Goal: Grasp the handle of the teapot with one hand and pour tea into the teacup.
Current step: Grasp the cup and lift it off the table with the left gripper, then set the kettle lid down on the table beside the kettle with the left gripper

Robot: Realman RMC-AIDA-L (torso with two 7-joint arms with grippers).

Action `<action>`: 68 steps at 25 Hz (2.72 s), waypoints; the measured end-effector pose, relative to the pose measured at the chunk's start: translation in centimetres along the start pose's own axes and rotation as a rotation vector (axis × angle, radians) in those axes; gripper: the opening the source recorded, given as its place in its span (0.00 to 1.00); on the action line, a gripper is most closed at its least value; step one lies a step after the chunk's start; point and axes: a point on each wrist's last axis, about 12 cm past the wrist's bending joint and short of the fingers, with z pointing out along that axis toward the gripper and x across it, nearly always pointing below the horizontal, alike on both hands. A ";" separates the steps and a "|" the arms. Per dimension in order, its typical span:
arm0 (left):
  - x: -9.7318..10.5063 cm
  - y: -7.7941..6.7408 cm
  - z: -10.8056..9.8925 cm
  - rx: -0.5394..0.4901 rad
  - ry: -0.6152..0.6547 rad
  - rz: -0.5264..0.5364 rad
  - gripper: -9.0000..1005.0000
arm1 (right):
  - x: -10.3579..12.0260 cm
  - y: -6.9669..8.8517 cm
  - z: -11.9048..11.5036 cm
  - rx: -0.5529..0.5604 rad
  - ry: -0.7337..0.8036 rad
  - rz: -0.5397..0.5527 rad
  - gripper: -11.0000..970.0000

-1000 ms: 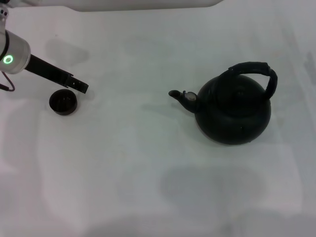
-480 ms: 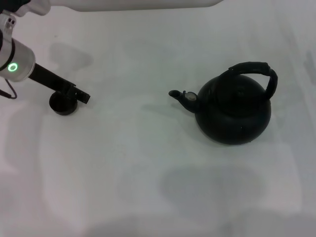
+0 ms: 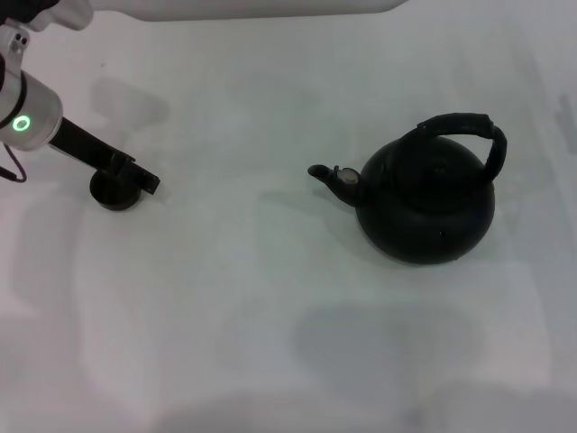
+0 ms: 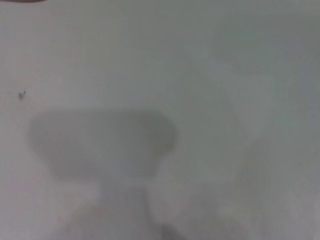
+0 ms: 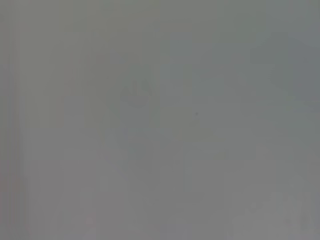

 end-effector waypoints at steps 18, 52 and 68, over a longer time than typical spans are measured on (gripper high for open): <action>0.2 -0.5 0.2 0.012 0.031 -0.012 0.86 | 0.0 -0.3 0.0 0.025 -0.002 0.011 0.88; -5.0 -9.6 1.0 0.101 0.053 0.344 0.70 | -0.1 -0.4 0.2 0.023 -0.003 0.003 0.88; -4.6 -13.2 2.4 0.118 0.104 0.510 0.70 | 0.1 -0.1 0.4 0.021 0.012 0.009 0.88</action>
